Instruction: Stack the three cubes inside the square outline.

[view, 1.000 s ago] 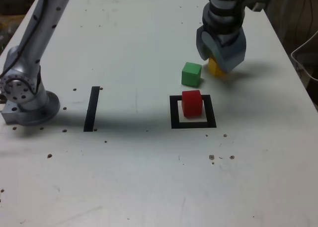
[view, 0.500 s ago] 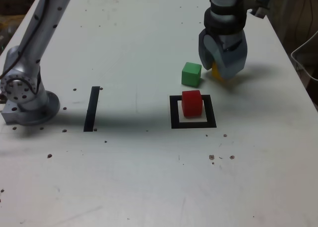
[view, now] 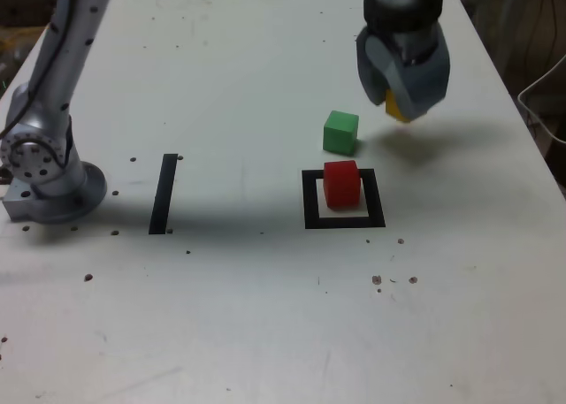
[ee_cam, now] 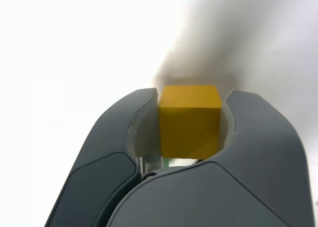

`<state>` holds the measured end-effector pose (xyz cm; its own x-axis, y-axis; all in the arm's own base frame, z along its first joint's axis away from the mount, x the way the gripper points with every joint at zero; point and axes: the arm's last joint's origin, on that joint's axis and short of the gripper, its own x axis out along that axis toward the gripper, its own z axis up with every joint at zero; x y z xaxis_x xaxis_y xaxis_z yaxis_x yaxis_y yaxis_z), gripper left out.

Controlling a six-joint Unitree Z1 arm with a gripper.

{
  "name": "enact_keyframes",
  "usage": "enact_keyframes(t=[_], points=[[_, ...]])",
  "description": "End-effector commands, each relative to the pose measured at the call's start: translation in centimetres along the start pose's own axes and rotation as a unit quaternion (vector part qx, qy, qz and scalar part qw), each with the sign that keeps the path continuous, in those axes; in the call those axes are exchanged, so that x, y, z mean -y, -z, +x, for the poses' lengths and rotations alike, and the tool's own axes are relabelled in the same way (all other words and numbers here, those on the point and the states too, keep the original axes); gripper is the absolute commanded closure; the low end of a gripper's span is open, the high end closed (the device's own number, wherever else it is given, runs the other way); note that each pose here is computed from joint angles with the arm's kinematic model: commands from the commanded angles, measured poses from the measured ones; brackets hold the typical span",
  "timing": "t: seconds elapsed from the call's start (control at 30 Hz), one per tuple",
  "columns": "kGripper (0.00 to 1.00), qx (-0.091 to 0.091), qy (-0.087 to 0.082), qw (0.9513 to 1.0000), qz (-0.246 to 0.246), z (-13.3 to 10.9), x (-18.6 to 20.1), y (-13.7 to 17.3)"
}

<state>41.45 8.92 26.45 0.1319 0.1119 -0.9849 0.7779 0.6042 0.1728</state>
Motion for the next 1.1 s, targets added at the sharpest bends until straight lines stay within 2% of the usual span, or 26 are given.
enact_keyframes(t=[0.0, 0.23, 0.37, 0.5, 0.63, 0.9, 1.07], points=[[0.81, -0.005, -0.007, 0.9998, -0.016, -1.7, 0.7, 0.1], [0.81, -0.030, 0.001, 0.9959, -0.085, -4.5, 3.6, 0.2], [0.81, -0.052, 0.013, 0.9898, -0.132, -5.5, 5.6, 0.0], [0.83, -0.071, 0.021, 0.9785, -0.193, -6.2, 7.2, -0.3], [0.84, -0.078, 0.024, 0.9662, -0.244, -6.2, 8.3, -0.9], [0.85, -0.065, 0.024, 0.9389, -0.337, -6.6, 10.1, -3.3], [0.85, -0.074, 0.035, 0.9258, -0.369, -6.1, 11.0, -3.9]])
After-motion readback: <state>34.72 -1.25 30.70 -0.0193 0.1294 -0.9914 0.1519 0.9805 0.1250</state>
